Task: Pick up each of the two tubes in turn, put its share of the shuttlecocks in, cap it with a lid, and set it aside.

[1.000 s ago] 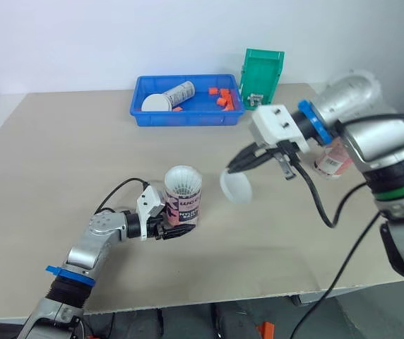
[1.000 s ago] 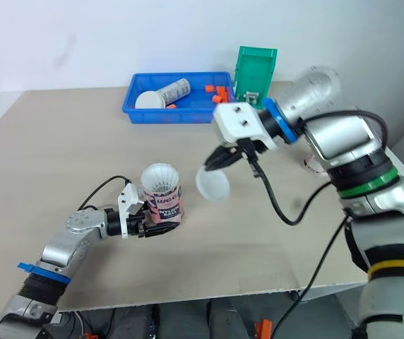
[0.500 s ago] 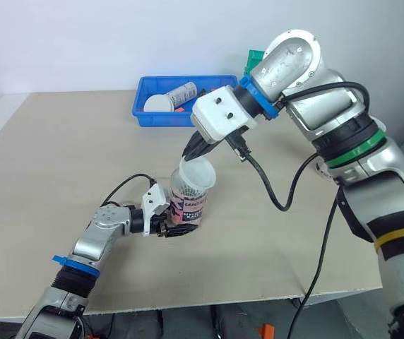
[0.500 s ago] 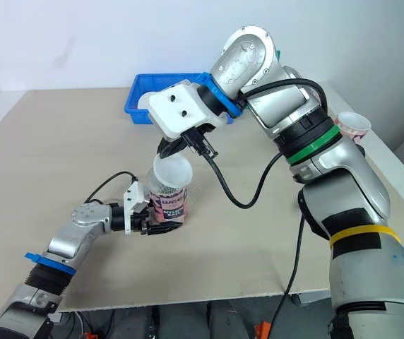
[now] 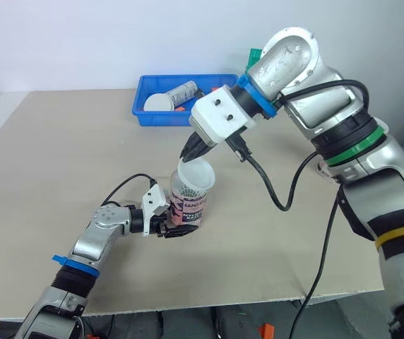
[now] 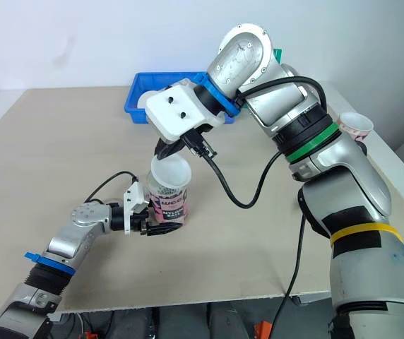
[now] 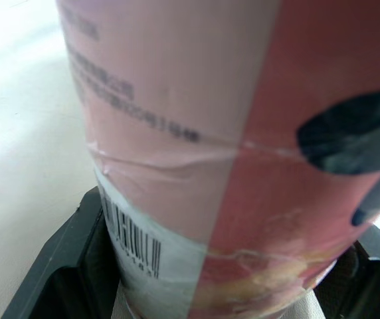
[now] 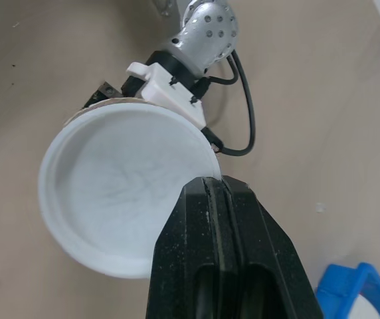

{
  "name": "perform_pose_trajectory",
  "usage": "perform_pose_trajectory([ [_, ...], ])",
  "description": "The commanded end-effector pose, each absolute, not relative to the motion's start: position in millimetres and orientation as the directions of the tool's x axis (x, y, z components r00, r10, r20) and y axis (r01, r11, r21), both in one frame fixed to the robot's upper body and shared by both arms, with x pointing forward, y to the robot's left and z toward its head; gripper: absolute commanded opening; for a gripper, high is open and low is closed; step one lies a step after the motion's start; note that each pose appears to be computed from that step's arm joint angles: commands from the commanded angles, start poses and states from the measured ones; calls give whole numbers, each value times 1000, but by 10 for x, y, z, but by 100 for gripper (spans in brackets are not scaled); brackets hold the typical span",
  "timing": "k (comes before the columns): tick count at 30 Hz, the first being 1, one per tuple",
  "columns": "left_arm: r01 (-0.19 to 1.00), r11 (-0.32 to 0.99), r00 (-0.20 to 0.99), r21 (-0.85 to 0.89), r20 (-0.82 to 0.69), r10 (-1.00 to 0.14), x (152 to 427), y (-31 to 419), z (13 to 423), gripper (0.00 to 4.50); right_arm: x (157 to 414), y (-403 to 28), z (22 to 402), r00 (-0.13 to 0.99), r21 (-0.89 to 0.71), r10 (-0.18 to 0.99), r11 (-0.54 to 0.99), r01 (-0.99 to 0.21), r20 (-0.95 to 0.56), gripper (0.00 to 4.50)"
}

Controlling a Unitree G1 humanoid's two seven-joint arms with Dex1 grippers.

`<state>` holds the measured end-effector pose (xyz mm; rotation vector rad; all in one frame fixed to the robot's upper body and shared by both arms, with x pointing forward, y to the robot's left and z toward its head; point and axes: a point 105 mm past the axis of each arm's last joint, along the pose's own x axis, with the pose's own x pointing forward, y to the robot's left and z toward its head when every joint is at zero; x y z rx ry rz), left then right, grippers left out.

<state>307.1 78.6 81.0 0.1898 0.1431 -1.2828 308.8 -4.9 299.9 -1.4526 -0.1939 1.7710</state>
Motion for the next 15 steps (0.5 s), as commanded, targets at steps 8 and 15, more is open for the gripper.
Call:
perform_pose_trajectory([
  [8,942,334,298,-27,-388,-872,2944,977,328,332,2951,-36,3128,-43,-598,665,-697,-396,-746,9],
  [15,932,362,322,-30,-390,-863,2886,1026,311,332,2899,-19,3066,-81,-583,652,-721,-374,-754,9],
])
